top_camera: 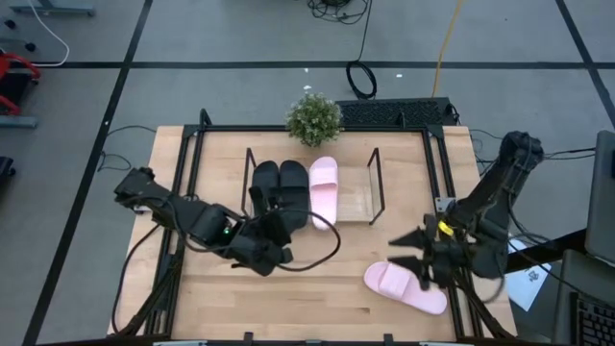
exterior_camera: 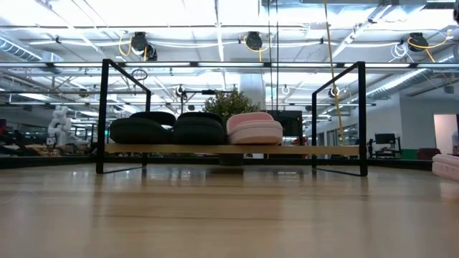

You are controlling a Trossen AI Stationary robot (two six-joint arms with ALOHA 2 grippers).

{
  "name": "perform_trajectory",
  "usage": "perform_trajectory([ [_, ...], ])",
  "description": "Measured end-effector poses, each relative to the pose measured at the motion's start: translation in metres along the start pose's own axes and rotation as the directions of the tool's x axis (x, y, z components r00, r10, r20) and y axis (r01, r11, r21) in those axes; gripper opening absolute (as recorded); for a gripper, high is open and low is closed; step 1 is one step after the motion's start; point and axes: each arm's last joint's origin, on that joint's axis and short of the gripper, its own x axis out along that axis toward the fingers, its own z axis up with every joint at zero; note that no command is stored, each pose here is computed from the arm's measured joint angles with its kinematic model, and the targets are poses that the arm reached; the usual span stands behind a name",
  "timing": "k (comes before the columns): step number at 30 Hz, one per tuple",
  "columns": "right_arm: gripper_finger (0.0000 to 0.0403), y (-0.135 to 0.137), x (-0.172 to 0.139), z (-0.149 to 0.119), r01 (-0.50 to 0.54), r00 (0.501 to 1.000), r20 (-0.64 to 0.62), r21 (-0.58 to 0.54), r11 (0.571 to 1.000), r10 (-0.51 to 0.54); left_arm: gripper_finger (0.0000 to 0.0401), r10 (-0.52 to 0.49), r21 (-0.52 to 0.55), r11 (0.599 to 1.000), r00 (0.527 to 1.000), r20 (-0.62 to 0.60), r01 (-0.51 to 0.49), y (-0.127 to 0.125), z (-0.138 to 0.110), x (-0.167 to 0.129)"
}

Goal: Pick and place slides into the shelf
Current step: Put the pink slide on the shelf

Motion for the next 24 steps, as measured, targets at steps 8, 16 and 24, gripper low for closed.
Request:
perform_trajectory([
  [8,0.0205,0.03,-0.029,-0.01,-0.175,0.984,-0.013,0.121,0.977,0.178,0.0202,-0.011,-0.049,0.999,1.0,0.007,0.011,-0.005,-0.001,-0.004],
  [16,0.0205,0.063,-0.034,-0.031,-0.391,0.884,-0.166,0.248,0.886,0.437,0.0202,0.003,-0.09,0.996,1.0,0.026,-0.001,-0.004,0.001,-0.003],
  [24,0.0205,0.092,-0.031,-0.044,-0.463,0.771,-0.32,0.314,0.829,0.551,0.0202,0.031,-0.125,0.992,0.999,0.033,-0.027,-0.003,0.002,-0.002],
])
